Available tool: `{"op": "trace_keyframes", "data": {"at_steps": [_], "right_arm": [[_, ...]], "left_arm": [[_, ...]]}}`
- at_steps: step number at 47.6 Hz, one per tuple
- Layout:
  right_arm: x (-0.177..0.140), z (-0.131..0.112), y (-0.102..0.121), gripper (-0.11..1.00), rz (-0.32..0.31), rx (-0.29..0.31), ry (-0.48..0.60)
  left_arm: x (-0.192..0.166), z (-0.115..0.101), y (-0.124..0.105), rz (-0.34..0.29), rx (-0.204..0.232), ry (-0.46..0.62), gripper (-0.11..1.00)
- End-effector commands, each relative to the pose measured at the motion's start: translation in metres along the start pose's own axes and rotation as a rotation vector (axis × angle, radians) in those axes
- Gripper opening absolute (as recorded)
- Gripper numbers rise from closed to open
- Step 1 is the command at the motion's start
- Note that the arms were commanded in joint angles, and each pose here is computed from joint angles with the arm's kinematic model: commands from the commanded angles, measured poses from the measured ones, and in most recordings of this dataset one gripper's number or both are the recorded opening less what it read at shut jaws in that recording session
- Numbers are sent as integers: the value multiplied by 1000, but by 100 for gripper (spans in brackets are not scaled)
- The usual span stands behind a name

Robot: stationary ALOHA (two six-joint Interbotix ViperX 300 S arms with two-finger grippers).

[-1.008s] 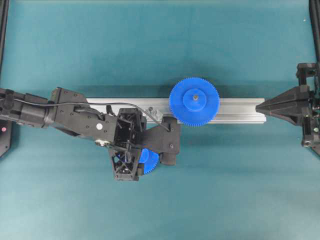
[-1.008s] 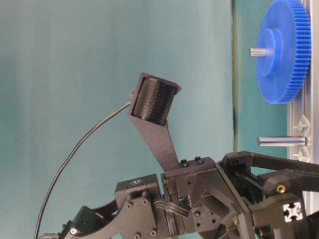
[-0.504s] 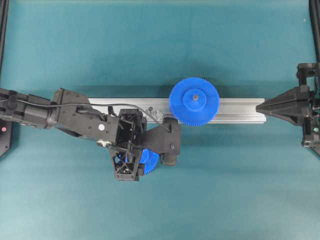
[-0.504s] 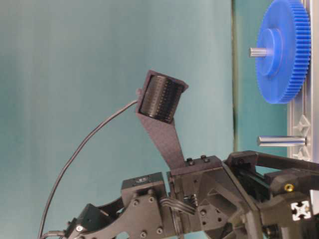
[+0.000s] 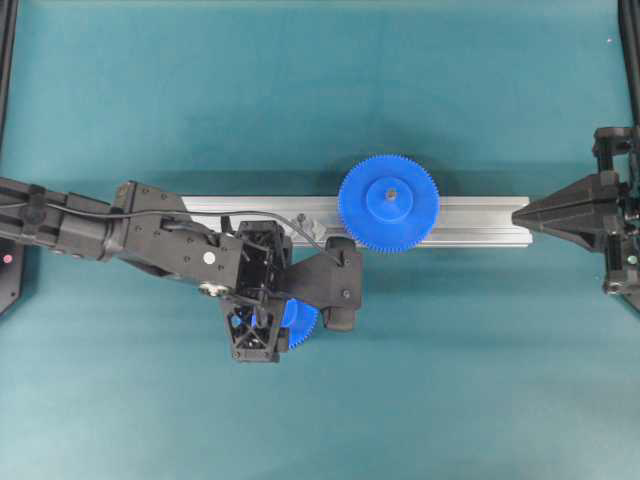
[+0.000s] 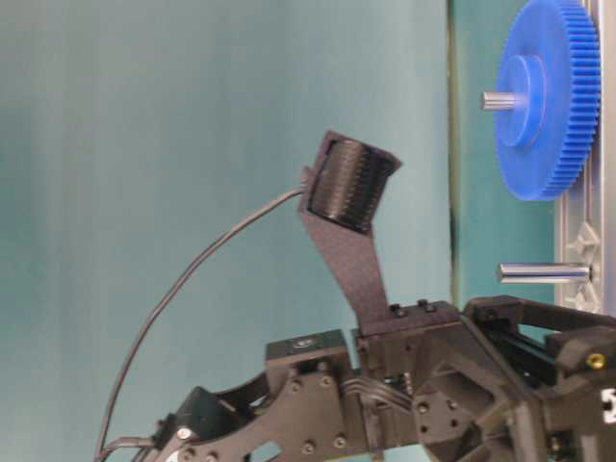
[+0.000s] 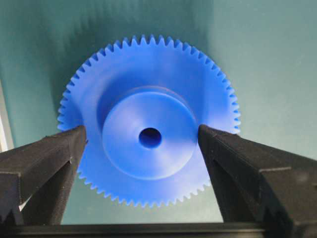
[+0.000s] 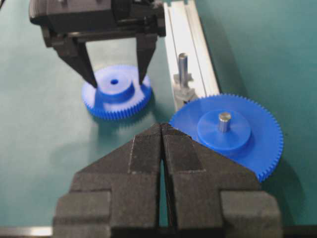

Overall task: Find the location of the shaft and insert the small gear.
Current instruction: 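Lift the blue gear off the table with the left gripper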

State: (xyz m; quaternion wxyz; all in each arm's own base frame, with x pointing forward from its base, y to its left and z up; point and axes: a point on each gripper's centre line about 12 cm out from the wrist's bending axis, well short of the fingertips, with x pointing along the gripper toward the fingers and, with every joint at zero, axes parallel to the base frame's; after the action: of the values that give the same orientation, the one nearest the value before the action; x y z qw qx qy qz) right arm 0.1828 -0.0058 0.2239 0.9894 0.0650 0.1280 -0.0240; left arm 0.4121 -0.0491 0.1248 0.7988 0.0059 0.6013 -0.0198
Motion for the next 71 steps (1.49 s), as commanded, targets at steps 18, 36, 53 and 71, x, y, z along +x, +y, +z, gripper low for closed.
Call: {"op": "trace_keyframes", "data": {"at_steps": [18,36,53,71], "right_arm": [[1,4,0,-1,1,11,-12],[1,4,0,-1,0,11,-14],[1,4,0,-1,0,11,-15],[1,4,0,-1,0,13,-12]], "left_arm": [[-7,7,-2,-3,1,-29,93],[-3,6,-2,-2,-5,-20,93],[-3,2,-2,1,-4,9,63],[-4,3,-2,0,-1,5,63]]}}
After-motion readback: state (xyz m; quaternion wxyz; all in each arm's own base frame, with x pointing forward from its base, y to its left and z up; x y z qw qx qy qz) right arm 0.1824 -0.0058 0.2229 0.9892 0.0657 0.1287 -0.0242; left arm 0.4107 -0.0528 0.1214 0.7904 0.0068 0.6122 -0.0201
